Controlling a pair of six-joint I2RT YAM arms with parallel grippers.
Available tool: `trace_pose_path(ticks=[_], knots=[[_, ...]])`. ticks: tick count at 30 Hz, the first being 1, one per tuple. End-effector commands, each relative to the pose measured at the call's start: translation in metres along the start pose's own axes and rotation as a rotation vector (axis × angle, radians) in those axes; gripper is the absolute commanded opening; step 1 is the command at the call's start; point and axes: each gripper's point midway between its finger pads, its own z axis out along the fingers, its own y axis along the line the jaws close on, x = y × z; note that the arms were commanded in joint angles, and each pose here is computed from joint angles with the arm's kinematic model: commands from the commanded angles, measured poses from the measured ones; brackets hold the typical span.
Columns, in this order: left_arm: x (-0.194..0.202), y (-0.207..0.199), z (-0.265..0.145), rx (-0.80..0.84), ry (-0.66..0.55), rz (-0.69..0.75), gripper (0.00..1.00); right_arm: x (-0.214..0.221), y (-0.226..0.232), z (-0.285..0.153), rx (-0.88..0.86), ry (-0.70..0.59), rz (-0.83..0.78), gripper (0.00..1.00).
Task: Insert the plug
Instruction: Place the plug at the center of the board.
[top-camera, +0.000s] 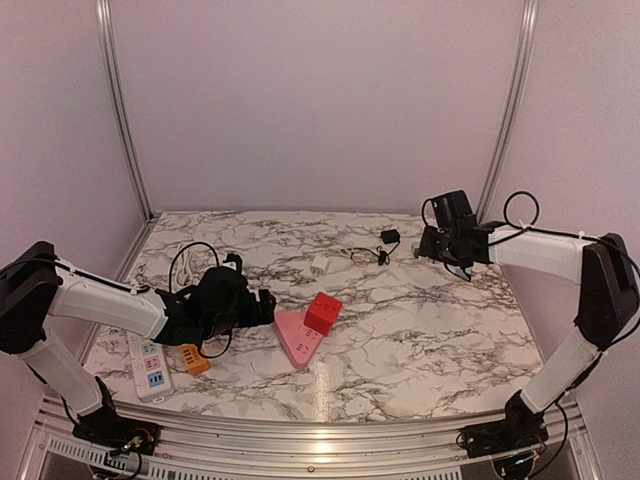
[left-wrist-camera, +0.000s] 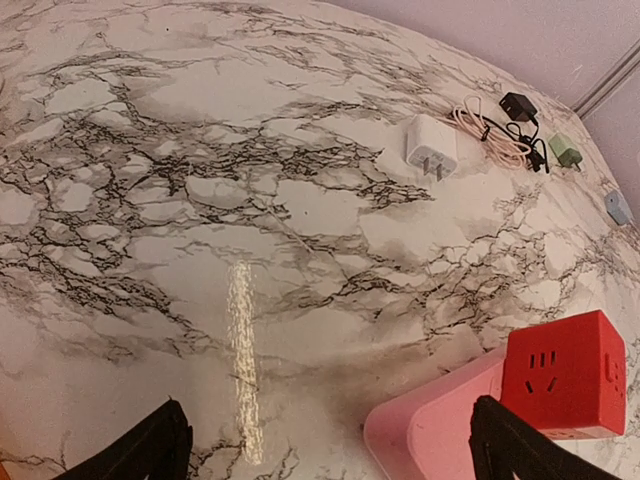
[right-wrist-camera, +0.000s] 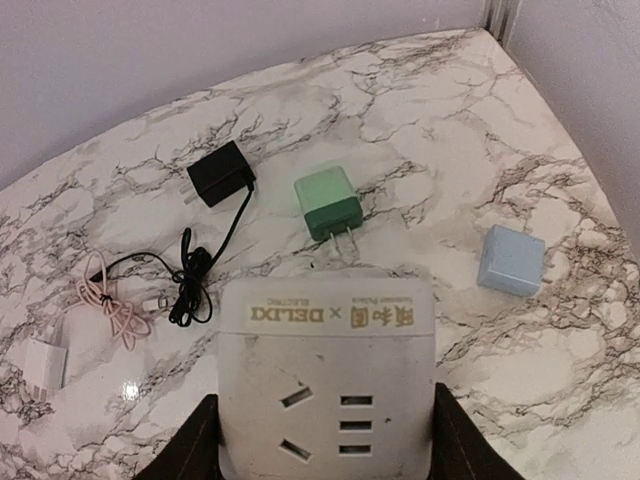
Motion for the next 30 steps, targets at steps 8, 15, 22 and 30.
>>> trace_pose_path(ticks=[8, 15, 22, 30], knots=[[-0.018, -0.015, -0.003, 0.031, -0.05, 0.005, 0.99, 0.072, 0.026, -0.047, -0.058, 0.003, -0.038, 0.43], [-0.019, -0.02, -0.002, 0.041, -0.049, 0.008, 0.99, 0.111, 0.027, -0.051, -0.06, 0.044, -0.067, 0.44], [-0.021, -0.021, -0.003, 0.043, -0.053, 0.011, 0.99, 0.137, 0.023, -0.05, -0.07, 0.075, -0.058, 0.47], [-0.02, -0.022, -0.002, 0.043, -0.05, 0.011, 0.99, 0.152, 0.02, -0.046, -0.065, 0.094, -0.061, 0.49]])
